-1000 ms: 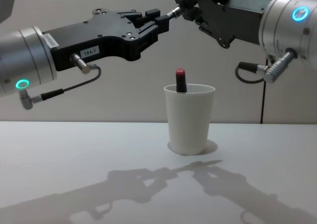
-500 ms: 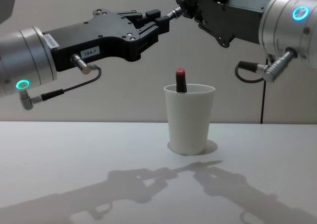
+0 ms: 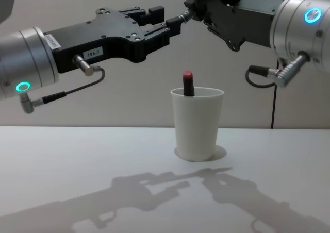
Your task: Place the pen into the pen holder.
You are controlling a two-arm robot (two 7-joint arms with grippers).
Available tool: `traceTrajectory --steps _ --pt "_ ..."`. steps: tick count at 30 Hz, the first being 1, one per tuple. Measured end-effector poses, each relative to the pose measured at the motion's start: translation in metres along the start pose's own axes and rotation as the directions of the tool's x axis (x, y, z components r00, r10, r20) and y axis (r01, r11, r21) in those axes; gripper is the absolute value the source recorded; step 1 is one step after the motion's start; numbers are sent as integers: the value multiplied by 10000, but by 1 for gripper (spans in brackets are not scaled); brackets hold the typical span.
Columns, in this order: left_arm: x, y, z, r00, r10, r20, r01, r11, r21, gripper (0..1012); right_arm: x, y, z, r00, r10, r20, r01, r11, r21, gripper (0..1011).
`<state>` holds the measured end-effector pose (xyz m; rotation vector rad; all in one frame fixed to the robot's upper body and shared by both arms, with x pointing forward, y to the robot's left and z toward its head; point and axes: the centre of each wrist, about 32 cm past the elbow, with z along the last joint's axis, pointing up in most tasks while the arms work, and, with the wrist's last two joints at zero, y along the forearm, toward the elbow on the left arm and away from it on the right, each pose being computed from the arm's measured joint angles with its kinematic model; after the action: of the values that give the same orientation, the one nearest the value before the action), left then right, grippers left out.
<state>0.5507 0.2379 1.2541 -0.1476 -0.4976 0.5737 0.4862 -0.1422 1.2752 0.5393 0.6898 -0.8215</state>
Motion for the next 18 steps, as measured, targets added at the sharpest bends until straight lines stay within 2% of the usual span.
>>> traceTrajectory --steps 5,10,12,18 --pt "-1 0 -1 10000 -1 -2 1 10000 2 541 -1 1 -1 10000 5 1 -5 10000 -1 148" --pt "-2 0 -2 10000 -6 -4 6 10000 5 727 -3 2 -1 10000 11 3 -11 10000 2 148" --pt "-3 0 -2 10000 -9 -5 9 10000 5 768 -5 4 3 10000 16 23 -16 10000 33 148" --pt "-3 -1 -2 10000 -15 -5 15 10000 6 958 -2 27 28 9995 68 302 -80 9992 388 147"
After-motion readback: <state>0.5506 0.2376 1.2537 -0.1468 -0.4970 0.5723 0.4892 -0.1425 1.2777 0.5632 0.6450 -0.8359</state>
